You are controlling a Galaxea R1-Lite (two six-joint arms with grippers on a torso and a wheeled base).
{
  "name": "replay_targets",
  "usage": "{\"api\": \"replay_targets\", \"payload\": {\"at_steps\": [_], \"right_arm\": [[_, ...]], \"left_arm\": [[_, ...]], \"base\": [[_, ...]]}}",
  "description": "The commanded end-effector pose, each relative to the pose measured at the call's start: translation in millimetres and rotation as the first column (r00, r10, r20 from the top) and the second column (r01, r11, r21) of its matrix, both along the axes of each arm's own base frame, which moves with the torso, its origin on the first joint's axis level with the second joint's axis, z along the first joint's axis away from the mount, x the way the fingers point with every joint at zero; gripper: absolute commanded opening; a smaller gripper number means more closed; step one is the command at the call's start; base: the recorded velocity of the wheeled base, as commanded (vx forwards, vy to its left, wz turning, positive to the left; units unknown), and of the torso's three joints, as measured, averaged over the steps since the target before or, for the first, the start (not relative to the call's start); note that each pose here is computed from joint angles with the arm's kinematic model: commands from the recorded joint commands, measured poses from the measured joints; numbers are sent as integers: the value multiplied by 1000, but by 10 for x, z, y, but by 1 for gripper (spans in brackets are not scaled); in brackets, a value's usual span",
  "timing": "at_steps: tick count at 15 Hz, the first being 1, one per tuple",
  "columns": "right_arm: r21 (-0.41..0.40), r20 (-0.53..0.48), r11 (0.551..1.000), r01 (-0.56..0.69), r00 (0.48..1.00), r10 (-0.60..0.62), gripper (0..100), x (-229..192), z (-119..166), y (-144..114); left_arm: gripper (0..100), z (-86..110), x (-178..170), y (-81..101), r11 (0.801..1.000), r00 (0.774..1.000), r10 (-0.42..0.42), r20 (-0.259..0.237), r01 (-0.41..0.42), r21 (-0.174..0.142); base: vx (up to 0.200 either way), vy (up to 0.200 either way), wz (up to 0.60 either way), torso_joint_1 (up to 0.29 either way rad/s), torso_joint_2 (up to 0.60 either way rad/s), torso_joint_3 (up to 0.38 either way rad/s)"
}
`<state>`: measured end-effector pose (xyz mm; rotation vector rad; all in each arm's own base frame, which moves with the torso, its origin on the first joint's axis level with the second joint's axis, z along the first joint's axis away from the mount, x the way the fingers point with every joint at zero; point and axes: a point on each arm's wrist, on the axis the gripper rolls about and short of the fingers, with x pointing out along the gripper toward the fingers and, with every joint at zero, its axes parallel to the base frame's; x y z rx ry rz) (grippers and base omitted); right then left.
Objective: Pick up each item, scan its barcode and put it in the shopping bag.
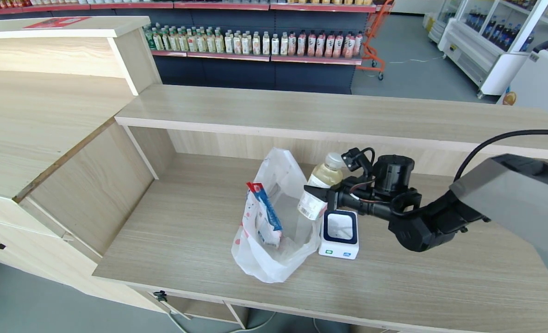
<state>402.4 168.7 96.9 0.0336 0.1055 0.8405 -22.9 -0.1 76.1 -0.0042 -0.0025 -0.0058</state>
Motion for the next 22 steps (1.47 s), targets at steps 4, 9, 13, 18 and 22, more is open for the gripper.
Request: {"api": "replay_targets", "payload": {"at_steps": [4, 9, 13, 18, 22], "right_arm": [[-62, 54, 994, -88, 994, 91, 0, 250, -511, 552], [-203, 135, 974, -97, 983, 126, 0, 364, -855, 626], [-234, 203, 967, -97, 968, 146, 0, 412, -818, 651], [-121, 95, 988, -96, 990, 108, 100, 341, -475, 607], [27, -35, 997, -78, 996, 79, 100, 141, 33, 467]], "left_arm": [[100, 0, 0, 0, 1000, 1000, 0, 1, 0, 0], [100, 0, 0, 0, 1000, 1000, 0, 1, 0, 0], [100, 0, 0, 0, 1000, 1000, 0, 1, 0, 0], [100, 0, 0, 0, 1000, 1000, 0, 1, 0, 0], [100, 0, 0, 0, 1000, 1000, 0, 1, 0, 0]], "base": [[0, 0, 0, 0, 0, 0], [0, 0, 0, 0, 0, 0], [0, 0, 0, 0, 0, 0], [0, 0, 0, 0, 0, 0], [0, 0, 0, 0, 0, 0]]}}
